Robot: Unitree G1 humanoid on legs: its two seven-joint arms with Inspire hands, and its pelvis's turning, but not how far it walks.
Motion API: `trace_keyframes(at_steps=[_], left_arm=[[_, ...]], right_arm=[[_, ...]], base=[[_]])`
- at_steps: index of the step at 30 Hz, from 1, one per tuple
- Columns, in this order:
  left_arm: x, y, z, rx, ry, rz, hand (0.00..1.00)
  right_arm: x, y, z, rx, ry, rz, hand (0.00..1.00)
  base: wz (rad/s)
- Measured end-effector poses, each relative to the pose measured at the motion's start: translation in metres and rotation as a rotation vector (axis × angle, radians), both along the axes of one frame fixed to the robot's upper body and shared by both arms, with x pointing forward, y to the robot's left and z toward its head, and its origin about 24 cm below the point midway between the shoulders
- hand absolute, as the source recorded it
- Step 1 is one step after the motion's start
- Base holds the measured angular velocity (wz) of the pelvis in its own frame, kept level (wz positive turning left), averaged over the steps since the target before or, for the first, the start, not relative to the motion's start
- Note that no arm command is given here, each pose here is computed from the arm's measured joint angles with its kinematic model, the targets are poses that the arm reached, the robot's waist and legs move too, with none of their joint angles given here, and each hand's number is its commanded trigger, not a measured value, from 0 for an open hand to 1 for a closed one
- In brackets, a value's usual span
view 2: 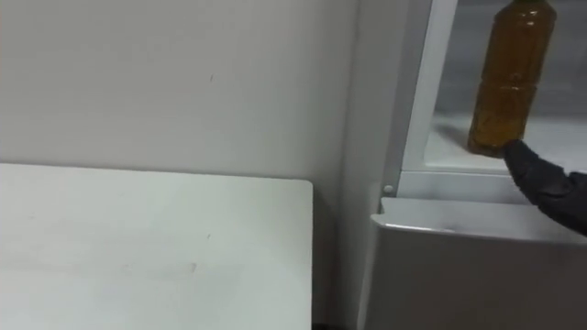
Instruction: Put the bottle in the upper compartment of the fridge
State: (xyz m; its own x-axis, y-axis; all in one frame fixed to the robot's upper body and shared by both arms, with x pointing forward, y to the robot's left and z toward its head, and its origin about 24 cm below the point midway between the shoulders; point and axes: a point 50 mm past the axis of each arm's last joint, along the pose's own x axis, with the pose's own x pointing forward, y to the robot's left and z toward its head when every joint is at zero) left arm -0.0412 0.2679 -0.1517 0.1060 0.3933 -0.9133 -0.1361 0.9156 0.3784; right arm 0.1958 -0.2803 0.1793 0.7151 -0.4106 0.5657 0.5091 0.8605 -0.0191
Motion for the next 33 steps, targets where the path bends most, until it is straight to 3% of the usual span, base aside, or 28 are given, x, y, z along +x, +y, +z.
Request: trace_keyframes(at_steps=[8, 15, 29, 33], left_arm=[[0.009, -0.005, -0.003, -0.014, -0.01, -0.031, 0.0], [0.015, -0.007, -0.007, -0.02, -0.015, -0.045, 0.0], [0.019, -0.005, -0.006, -0.016, -0.041, -0.039, 0.0], [0.022, -0.005, -0.005, 0.0, -0.061, -0.033, 0.0]], right_arm=[[-0.018, 0.012, -0.03, -0.17, 0.103, -0.178, 0.0], [-0.028, 0.015, -0.056, -0.199, 0.189, -0.241, 0.0], [-0.066, -0.022, -0.169, 0.051, 0.629, -0.476, 0.0], [-0.085, -0.021, -0.198, 0.128, 0.748, -0.53, 0.0]], base=[[-0.12], [-0.04], [-0.02], [0.0]])
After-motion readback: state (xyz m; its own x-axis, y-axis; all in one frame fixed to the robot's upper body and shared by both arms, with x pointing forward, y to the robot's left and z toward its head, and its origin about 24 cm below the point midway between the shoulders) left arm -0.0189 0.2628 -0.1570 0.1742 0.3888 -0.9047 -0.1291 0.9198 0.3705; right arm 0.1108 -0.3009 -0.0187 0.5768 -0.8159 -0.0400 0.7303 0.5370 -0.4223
